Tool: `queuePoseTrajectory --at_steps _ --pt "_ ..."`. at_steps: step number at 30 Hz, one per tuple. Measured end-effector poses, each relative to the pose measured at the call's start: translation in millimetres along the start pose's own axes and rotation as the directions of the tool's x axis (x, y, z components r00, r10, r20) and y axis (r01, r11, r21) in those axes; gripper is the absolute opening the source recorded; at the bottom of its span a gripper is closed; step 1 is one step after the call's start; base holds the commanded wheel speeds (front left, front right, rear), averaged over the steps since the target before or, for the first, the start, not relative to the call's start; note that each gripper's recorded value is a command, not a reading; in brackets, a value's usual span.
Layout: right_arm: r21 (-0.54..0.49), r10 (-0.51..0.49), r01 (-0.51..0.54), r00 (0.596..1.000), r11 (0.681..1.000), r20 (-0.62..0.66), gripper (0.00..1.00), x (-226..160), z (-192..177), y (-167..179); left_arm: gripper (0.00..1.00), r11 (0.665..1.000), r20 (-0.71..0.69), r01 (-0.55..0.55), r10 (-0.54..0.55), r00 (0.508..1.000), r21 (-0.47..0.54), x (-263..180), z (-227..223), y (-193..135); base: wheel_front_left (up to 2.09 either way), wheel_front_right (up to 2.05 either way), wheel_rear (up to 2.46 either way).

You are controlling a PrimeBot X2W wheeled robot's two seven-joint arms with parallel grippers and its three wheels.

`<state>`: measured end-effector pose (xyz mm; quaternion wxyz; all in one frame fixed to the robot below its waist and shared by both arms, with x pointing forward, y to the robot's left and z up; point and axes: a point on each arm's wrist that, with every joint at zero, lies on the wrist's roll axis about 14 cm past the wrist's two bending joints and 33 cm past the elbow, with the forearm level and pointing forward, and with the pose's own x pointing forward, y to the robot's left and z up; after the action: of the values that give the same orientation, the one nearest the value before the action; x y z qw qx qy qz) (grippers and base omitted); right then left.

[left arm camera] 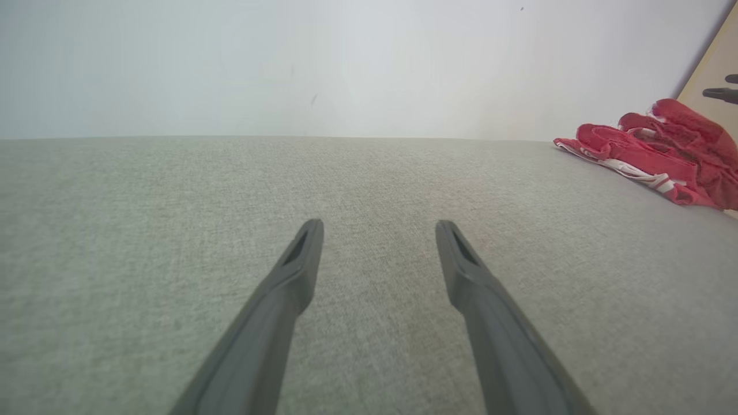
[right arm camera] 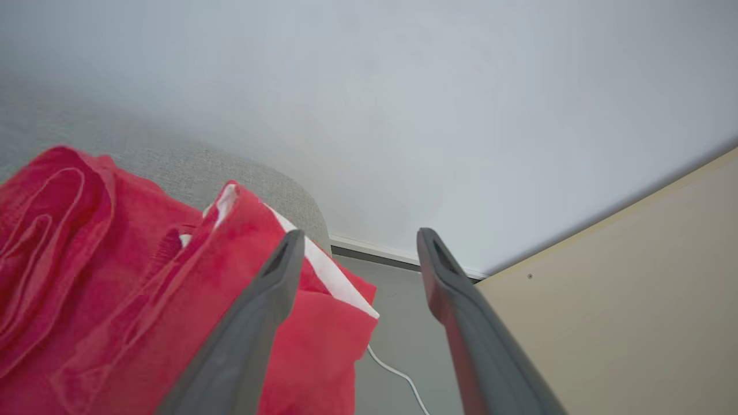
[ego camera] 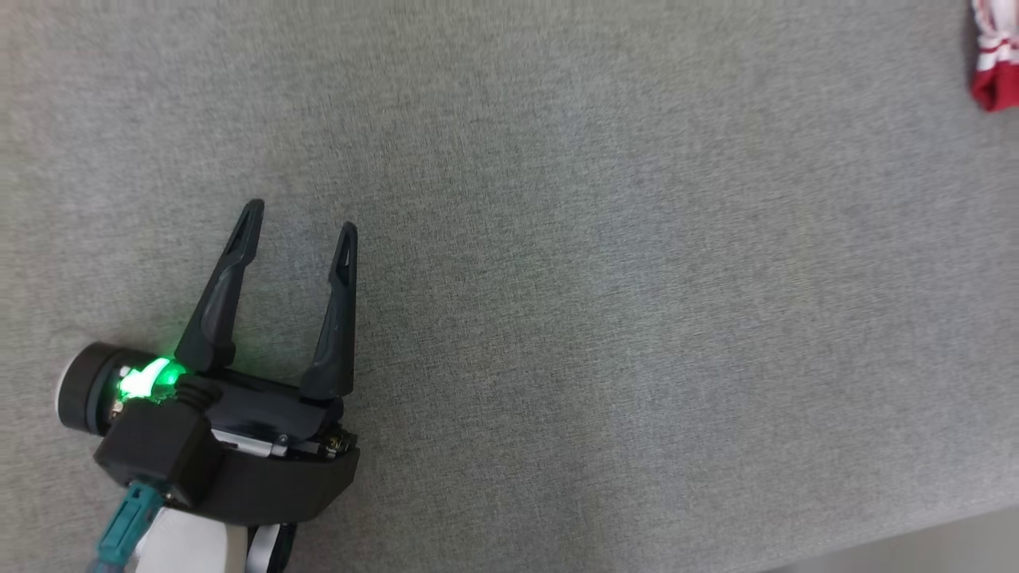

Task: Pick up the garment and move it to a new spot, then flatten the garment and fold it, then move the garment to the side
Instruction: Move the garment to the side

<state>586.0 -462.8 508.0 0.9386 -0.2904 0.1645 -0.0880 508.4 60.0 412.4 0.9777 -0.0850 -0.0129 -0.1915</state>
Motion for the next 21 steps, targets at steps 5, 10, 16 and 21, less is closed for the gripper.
queuePoseTrajectory --at_steps 5,10,16,21 --pt "0.038 0.019 -0.023 0.993 0.999 0.12 1.0 -8.6 37.7 7.7 1.0 1.0 0.0 -0.028 0.028 1.0 0.005 -9.5 13.3 2.0 0.0 0.0 0.0" --pt "0.091 0.054 -0.08 0.964 0.993 0.262 1.0 -29.8 82.0 21.9 1.0 0.998 0.002 -0.066 0.066 0.998 0.009 -28.9 31.1 4.7 0.0 0.0 0.0" --pt "0.158 0.106 -0.18 0.913 0.971 0.394 1.0 -70.2 109.8 57.9 1.0 0.991 0.03 -0.129 0.128 0.991 0.026 -55.0 58.4 14.3 0.0 0.0 0.0" --pt "0.226 0.119 -0.248 0.877 0.942 0.466 1.0 -107.7 117.2 88.9 1.0 0.984 0.05 -0.176 0.174 0.984 0.042 -78.8 77.3 21.5 0.0 0.0 0.0"
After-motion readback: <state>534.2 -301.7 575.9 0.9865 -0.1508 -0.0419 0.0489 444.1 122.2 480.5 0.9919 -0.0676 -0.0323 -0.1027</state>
